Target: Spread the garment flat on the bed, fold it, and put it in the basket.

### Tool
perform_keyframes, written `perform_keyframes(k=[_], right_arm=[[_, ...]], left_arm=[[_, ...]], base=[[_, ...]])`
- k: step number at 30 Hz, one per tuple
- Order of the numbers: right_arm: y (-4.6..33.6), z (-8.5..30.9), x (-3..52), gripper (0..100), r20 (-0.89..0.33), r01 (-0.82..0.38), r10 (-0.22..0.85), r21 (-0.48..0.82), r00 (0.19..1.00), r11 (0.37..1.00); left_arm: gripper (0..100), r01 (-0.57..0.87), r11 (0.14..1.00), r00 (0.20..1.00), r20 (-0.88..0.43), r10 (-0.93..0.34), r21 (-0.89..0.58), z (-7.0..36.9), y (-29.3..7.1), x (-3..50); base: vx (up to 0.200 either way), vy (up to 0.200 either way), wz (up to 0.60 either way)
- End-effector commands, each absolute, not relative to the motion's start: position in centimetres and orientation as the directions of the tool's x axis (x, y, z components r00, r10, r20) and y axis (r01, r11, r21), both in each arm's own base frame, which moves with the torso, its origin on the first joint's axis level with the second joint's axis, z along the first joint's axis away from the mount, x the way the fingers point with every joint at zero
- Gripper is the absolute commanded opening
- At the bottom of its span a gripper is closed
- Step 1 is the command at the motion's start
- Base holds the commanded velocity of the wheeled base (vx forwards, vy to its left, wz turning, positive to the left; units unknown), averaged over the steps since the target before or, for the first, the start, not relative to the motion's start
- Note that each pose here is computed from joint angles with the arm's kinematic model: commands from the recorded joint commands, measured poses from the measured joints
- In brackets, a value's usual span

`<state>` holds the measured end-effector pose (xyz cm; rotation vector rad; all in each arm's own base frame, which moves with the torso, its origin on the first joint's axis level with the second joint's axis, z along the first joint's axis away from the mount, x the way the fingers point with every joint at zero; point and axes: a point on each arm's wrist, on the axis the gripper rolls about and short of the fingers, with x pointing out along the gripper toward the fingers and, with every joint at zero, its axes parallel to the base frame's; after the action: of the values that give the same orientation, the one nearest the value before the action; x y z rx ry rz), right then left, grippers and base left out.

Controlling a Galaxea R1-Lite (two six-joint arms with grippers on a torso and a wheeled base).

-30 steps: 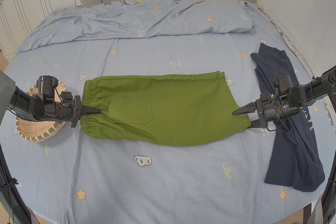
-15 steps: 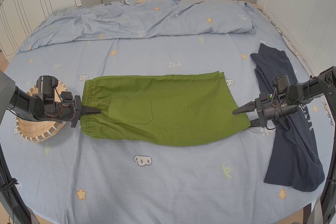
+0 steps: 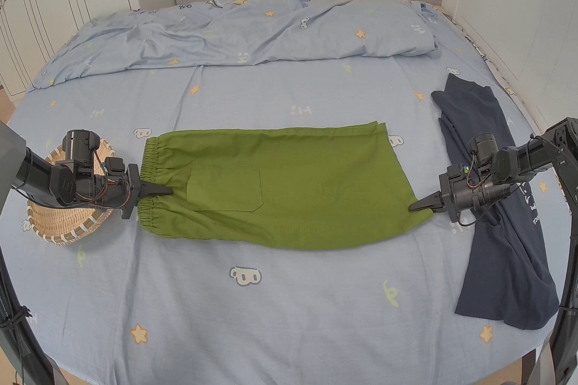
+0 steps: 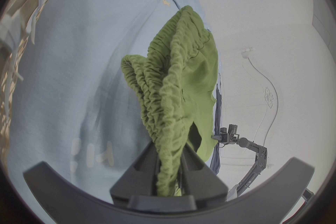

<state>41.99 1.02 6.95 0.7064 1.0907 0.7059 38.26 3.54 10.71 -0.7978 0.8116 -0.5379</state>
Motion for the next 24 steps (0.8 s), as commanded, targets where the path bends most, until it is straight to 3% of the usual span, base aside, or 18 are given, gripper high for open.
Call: perform_keyframes(k=[1, 8, 12, 16, 24], right_arm=[[1.0, 7.2, 41.8, 0, -0.524, -0.155, 0.797, 0.798, 0.298, 0.583], [1.6, 11.7, 38.9, 0, -0.515, -0.196, 0.801, 0.789, 0.305, 0.582], [1.9, 14.6, 35.5, 0, -0.510, -0.229, 0.804, 0.780, 0.307, 0.582], [1.6, 14.5, 32.9, 0, -0.523, -0.214, 0.801, 0.780, 0.292, 0.588], [2.0, 10.5, 25.9, 0, -0.574, -0.174, 0.801, 0.783, 0.171, 0.598]], left_arm=[[0, 0.124, 0.595, 0.588, -0.424, -0.689, -0.794, 10.9, 3.6, 38.2], [0, 0.124, 0.594, 0.591, -0.421, -0.688, -0.795, 12.6, 3.5, 37.5], [0, 0.082, 0.596, 0.553, -0.461, -0.694, -0.799, 13.6, 3.3, 35.9], [0, 0.073, 0.624, 0.518, -0.505, -0.690, -0.778, 13.5, 3.8, 33.8], [0, 0.050, 0.664, 0.447, -0.578, -0.683, -0.746, 12.8, 4.5, 27.7]], base=[[0.000, 0.000, 0.00], [0.000, 0.000, 0.00], [0.000, 0.000, 0.00], [0.000, 0.000, 0.00], [0.000, 0.000, 0.00]])
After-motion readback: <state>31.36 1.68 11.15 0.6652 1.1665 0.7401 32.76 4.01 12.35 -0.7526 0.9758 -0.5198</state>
